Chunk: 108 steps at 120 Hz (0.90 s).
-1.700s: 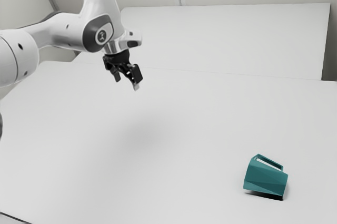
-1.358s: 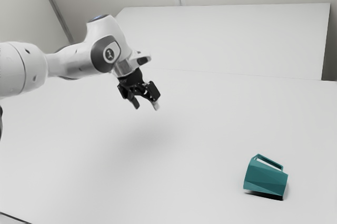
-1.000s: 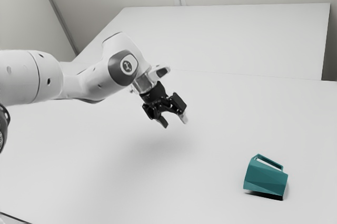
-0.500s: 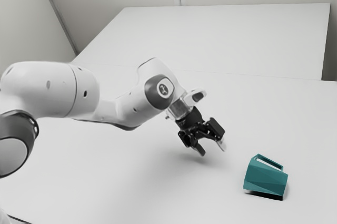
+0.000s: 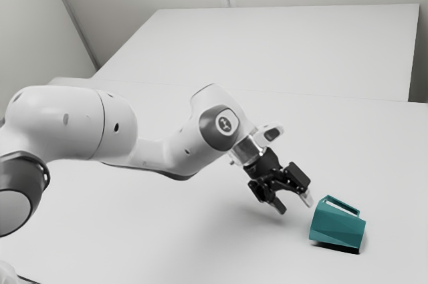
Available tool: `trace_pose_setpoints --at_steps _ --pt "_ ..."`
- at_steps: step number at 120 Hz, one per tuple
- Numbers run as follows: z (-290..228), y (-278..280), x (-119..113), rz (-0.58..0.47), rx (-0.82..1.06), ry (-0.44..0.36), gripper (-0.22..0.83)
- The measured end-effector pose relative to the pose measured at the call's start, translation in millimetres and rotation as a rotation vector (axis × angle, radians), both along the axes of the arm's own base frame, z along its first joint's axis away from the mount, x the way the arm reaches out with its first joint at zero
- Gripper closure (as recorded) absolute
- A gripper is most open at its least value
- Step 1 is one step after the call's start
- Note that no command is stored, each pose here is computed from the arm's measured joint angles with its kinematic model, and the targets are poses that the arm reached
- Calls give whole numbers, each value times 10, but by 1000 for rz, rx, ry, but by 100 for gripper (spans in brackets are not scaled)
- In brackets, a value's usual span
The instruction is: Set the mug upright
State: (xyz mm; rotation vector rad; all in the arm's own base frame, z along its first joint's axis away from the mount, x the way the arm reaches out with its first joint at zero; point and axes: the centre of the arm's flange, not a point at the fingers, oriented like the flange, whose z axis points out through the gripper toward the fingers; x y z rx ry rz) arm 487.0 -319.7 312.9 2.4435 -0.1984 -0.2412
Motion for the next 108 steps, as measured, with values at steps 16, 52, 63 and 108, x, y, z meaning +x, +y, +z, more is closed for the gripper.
trace_pose_setpoints --at_steps 16,52,63,108 --pt "33 -75 -22 -12 -8 -10 0" --pt "13 -349 -27 -28 -33 -23 0" --pt "-46 -426 -17 -30 -35 -21 0" --pt "-205 -707 51 -60 -38 -29 24"
